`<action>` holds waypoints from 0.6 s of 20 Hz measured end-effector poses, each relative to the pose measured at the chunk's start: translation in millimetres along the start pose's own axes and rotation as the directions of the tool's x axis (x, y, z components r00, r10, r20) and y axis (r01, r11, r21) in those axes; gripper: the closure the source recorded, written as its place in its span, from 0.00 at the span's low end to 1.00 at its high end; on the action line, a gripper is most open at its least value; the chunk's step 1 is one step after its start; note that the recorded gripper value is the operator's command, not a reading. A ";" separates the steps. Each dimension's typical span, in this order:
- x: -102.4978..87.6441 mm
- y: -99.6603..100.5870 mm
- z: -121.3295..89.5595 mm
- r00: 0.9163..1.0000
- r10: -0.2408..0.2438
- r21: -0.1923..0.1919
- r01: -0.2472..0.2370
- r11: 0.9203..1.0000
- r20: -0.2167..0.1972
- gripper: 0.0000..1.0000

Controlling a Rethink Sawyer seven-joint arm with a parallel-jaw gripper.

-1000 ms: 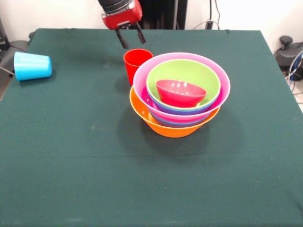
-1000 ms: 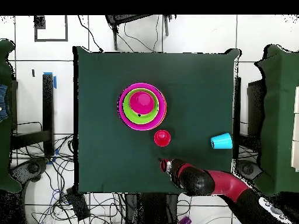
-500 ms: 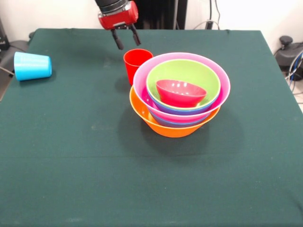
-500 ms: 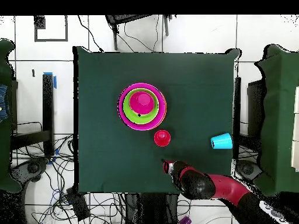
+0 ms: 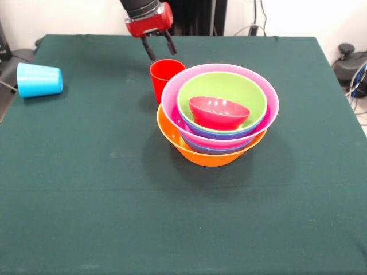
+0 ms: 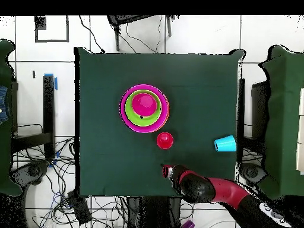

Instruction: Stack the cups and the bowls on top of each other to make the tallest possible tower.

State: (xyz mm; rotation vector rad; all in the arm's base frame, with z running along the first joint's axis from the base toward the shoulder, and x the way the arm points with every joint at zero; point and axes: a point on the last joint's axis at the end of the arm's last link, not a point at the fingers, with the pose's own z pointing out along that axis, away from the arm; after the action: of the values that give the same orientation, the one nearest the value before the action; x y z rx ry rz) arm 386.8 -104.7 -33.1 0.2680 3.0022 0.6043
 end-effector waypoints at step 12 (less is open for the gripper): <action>4.2 19.3 16.2 1.000 0.001 -0.064 -0.002 0.998 -0.016 0.00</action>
State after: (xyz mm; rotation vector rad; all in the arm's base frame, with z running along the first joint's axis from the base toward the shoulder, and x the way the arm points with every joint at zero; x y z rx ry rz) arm 387.4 -80.3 -40.6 0.2623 2.9915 0.7044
